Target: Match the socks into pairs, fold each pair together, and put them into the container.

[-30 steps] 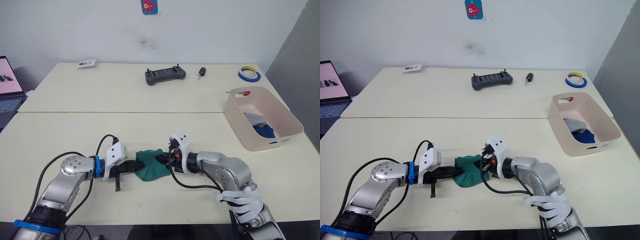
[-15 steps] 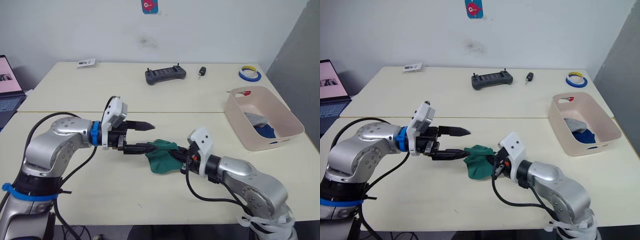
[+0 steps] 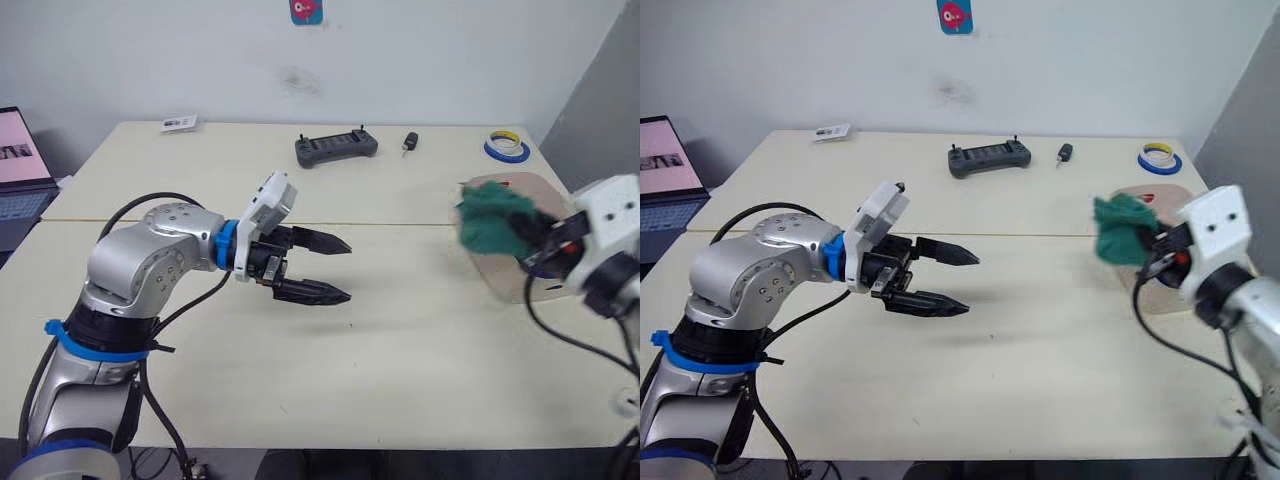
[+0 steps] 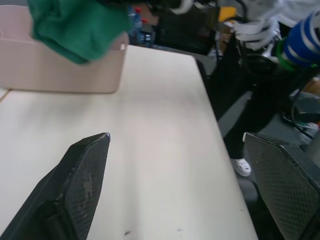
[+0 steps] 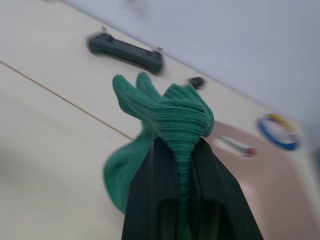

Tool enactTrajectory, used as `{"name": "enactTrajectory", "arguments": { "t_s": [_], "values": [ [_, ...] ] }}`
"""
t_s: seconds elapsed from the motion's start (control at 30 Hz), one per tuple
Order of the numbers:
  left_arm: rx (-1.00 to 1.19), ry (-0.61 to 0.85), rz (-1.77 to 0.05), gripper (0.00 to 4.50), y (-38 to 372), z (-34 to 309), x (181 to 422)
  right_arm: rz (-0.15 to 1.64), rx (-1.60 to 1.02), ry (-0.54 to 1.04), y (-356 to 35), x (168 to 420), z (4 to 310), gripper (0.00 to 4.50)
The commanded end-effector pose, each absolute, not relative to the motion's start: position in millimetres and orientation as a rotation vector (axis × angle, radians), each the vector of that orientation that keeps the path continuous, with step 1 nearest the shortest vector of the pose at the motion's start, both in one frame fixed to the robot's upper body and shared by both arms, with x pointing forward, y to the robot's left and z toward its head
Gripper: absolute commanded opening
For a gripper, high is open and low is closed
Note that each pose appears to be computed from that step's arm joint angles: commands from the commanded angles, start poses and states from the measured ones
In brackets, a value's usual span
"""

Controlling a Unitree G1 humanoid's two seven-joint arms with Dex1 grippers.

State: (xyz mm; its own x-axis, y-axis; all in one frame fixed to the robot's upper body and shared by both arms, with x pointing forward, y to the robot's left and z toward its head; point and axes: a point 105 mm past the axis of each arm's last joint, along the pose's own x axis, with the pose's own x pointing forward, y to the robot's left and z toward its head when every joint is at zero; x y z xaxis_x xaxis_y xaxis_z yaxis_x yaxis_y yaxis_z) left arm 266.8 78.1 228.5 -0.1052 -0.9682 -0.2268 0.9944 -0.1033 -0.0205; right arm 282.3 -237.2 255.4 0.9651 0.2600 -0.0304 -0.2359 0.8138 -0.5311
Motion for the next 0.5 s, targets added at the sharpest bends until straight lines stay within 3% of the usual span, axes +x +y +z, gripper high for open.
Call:
{"name": "enactTrajectory", "arguments": {
  "t_s": [0.03,0.23,0.5],
  "values": [
    [0.207,0.156,-1.736,4.46,70,237,259,0.206,-0.813,-0.115,-261,291,271,0.0],
    [0.197,0.131,-1.766,4.46,58,239,257,0.21,-1.227,-0.127,-298,325,259,0.0],
    [0.187,0.127,-1.774,4.46,54,236,254,0.476,-1.384,-0.106,-284,346,217,0.0]
  ]
}}
